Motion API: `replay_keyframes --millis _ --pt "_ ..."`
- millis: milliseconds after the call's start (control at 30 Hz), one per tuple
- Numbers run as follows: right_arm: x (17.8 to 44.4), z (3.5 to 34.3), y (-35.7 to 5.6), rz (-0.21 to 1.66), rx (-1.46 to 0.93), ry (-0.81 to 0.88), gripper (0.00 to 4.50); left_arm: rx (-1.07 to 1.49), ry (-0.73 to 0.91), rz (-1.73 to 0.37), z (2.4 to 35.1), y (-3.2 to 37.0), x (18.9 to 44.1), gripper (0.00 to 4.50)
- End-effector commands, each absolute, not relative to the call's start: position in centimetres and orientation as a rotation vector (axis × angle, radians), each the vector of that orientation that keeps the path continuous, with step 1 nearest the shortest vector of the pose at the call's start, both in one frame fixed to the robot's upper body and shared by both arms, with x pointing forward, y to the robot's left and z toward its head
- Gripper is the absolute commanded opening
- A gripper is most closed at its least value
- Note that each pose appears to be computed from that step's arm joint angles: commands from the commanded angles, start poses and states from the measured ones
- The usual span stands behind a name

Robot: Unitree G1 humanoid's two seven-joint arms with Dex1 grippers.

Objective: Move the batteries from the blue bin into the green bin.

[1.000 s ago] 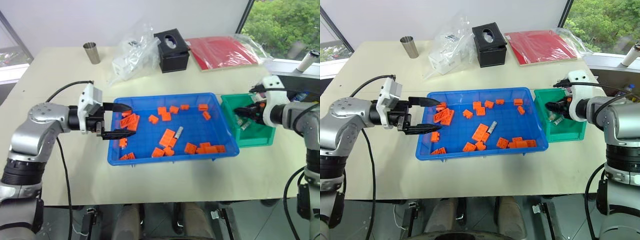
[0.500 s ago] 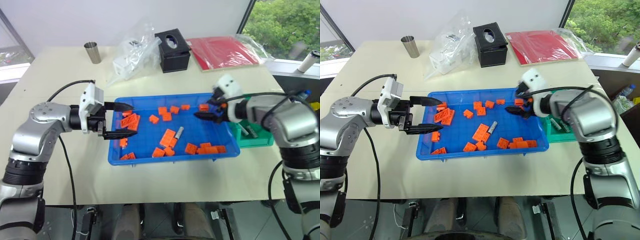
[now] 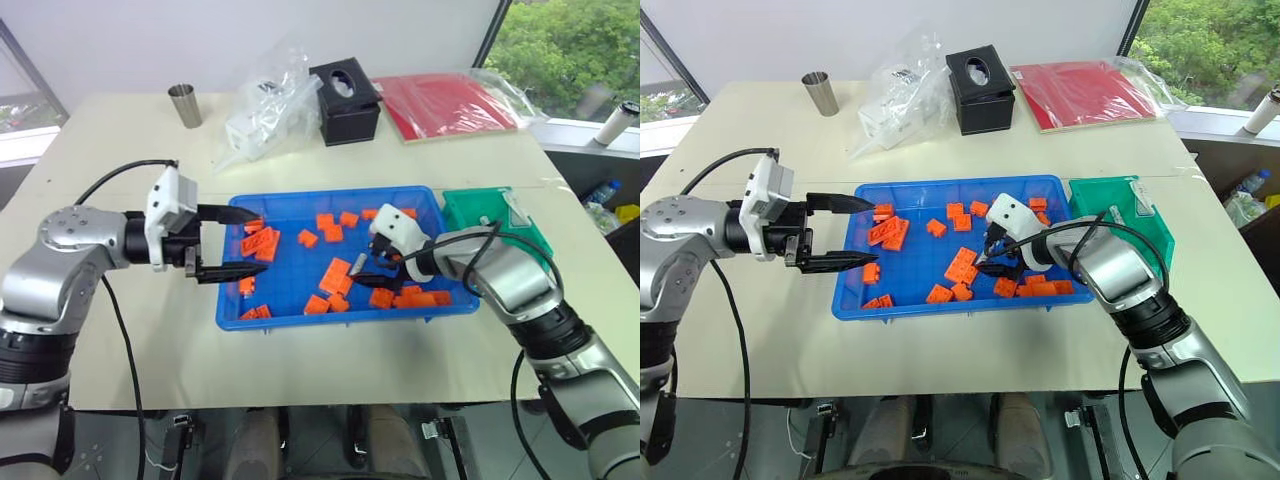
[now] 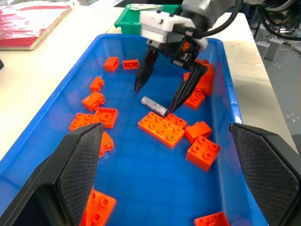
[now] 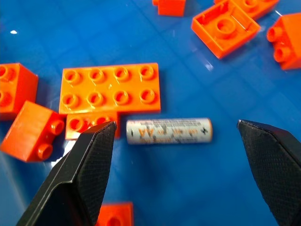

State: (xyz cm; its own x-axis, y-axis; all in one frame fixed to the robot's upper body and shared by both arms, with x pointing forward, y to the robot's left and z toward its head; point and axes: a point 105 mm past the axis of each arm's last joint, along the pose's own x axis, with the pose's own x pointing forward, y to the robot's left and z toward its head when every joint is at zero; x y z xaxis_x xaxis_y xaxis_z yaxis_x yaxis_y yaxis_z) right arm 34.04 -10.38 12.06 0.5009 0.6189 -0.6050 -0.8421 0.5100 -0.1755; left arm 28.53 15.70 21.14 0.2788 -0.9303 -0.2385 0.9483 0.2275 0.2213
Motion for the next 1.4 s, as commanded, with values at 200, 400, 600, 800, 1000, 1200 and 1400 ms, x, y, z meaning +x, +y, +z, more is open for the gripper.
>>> replay_keyframes --millis 200,400,600,800,1000,1200,1400 --pt "34.7 11.1 -10.9 0.901 -0.496 0.498 3.69 0.377 0.003 -1.283 22.6 15.7 28.3 4.50" --pt "34.6 12.6 -11.1 0.892 -0.461 0.471 2.23 0.373 -0.004 -1.287 22.8 15.6 28.5 4.50" --pt "36.0 19.9 -14.0 0.745 -0.316 0.348 2.23 0.361 0.006 -1.294 22.2 15.4 28.9 4.50" --pt "36.1 25.0 -23.8 0.423 -0.335 0.308 2.23 0.351 0.014 -1.292 21.7 15.7 29.1 4.50" --pt "33.7 23.1 -29.2 0.272 -0.370 0.421 2.23 0.345 0.006 -1.276 21.8 16.0 29.5 4.50" --pt "33.5 21.3 -30.7 0.226 -0.371 0.428 4.45 0.332 -0.009 -1.250 22.1 16.1 30.1 4.50" --pt "31.3 24.3 -30.5 0.528 -0.513 0.315 4.45 0.324 0.006 -1.208 22.9 17.6 30.3 4.50"
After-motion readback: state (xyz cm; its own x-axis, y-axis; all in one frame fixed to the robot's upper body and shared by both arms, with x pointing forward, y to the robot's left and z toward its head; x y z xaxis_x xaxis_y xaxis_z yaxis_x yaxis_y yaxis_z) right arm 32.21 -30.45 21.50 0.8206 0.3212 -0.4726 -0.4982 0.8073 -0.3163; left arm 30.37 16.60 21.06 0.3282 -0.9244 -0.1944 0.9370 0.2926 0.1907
